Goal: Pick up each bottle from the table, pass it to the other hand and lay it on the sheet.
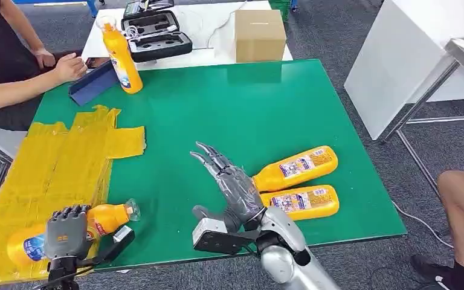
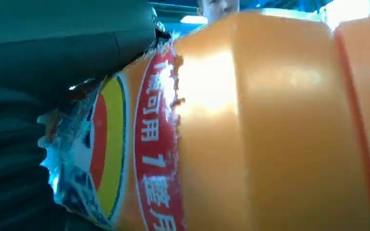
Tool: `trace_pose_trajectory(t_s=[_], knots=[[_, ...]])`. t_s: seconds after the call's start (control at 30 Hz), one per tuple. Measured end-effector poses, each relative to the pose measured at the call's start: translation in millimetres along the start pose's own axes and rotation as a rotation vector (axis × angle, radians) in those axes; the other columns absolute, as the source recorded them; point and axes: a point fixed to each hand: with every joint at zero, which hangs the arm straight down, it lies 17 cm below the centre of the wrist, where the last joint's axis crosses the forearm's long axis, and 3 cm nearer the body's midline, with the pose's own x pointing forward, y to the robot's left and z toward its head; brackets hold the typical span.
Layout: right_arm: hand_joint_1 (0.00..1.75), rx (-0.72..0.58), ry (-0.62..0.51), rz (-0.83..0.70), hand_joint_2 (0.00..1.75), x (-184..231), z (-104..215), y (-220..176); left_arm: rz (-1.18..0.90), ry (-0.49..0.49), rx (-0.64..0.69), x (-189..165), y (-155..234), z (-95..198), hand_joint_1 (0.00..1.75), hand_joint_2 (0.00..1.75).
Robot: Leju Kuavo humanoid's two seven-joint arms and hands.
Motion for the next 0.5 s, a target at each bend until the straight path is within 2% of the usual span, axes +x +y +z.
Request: trace_pose_trajectory(t_s=[0.27,0.3,0.5], knots=[[0.0,-0.007,0.016,0.027,0.0,-7.3,15.7,-4.1,-0.073,-0.082,-0.056,3.3,-21.5,2.0,0.0,1.75],[0.0,-0.007,0.018,0.028,0.0,-8.1,16.8,-4.3,-0.075,-0.086,-0.057,3.7,-22.2,1.3,0.0,0.0],[0.0,-0.001,0.019,0.042,0.0,-12.1,20.6,-5.0,-0.088,-0.107,-0.058,3.1,-23.7,-3.0,0.0,0.0]])
